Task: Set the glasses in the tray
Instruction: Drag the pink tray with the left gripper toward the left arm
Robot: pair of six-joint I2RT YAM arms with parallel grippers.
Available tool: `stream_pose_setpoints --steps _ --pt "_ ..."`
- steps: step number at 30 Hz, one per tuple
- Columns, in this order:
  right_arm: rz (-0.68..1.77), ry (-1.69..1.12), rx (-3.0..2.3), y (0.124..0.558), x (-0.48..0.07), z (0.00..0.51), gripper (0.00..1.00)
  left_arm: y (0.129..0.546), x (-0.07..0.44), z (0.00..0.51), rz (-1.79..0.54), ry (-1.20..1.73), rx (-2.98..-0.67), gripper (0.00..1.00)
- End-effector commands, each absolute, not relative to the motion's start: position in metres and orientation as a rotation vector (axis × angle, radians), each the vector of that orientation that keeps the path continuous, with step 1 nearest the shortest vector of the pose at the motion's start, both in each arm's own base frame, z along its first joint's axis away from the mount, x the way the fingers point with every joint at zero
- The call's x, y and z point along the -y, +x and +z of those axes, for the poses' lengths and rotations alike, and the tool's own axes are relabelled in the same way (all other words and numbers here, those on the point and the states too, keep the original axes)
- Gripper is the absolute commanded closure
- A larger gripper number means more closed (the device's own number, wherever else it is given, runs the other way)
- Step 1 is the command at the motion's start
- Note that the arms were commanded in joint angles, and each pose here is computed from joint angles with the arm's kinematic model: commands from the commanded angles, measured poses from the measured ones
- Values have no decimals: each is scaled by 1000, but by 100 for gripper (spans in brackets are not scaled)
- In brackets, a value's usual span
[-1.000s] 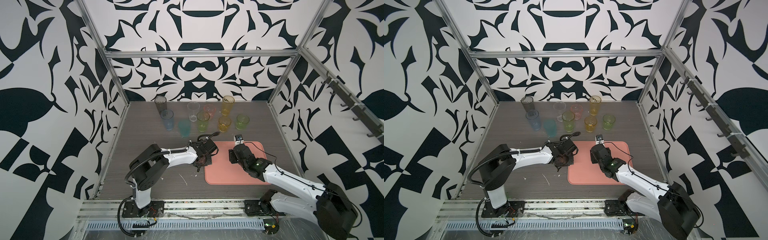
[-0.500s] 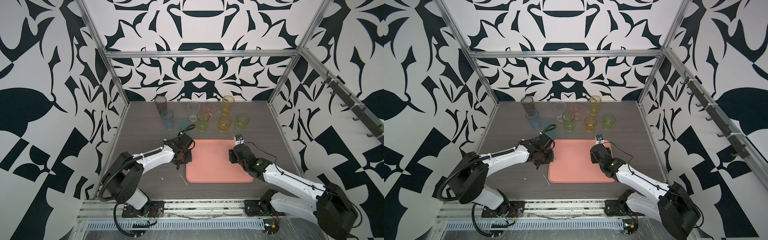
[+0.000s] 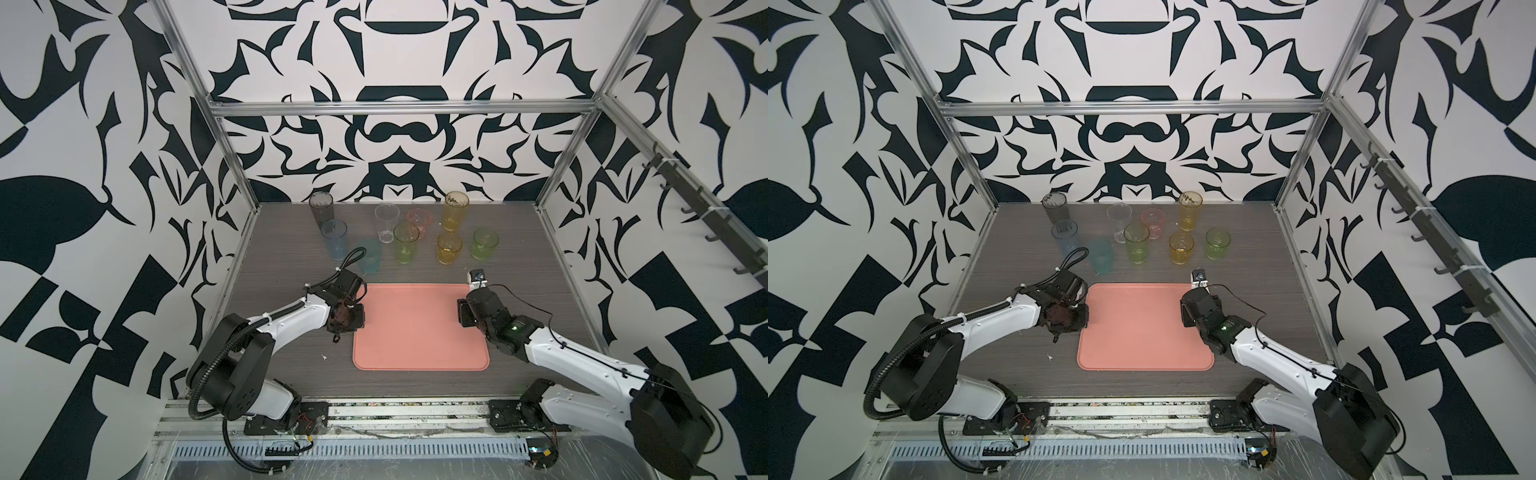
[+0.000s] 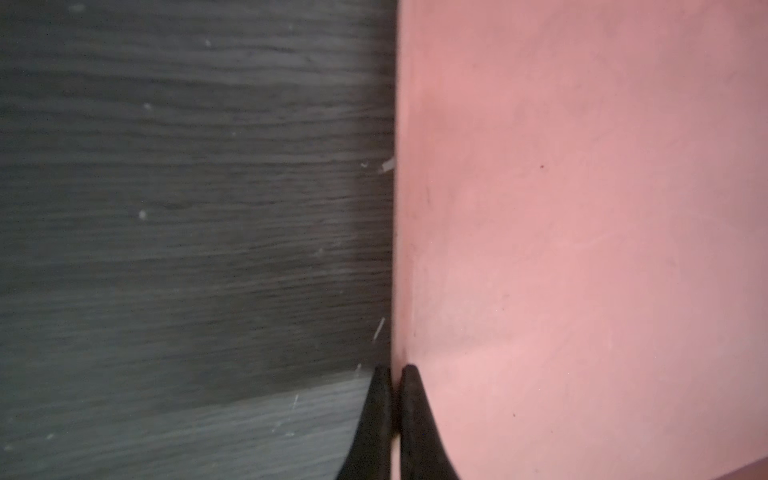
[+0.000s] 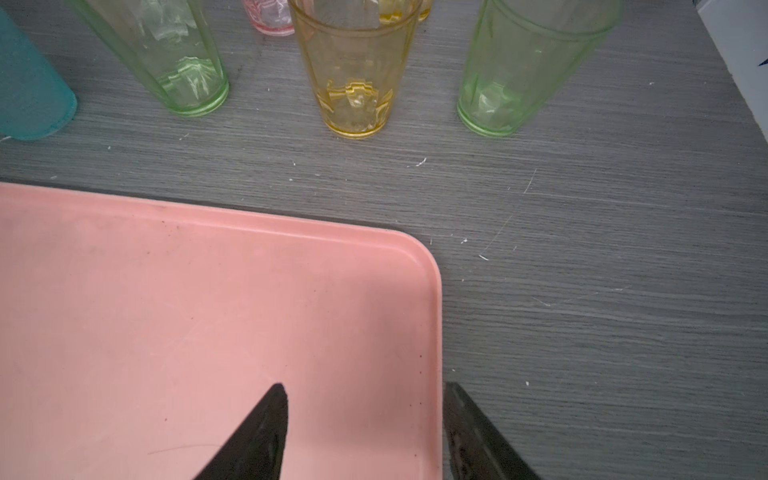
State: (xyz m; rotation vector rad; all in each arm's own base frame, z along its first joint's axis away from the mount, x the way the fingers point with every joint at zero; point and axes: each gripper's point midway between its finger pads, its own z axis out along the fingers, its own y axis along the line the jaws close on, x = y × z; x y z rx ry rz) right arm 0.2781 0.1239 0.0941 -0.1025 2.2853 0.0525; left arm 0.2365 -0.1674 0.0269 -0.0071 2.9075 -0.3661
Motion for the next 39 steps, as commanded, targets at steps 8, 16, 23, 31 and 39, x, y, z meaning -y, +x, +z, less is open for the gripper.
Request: stream_pose_setpoints --steps 8,16,23,31,39 --pt "71 -79 -2262 285 -127 101 37 250 148 28 -391 -113 -2874 100" --pt "72 -79 -2260 285 -126 102 37 252 160 28 -452 2 -2894 100" --pt "72 -79 -2262 285 -126 102 37 251 164 29 -478 81 -2899 98" --pt "74 -80 -2263 284 -126 102 37 256 161 28 -437 69 -2899 94" --pt "83 -83 -2260 283 -127 103 37 259 160 45 -444 28 -2857 66"
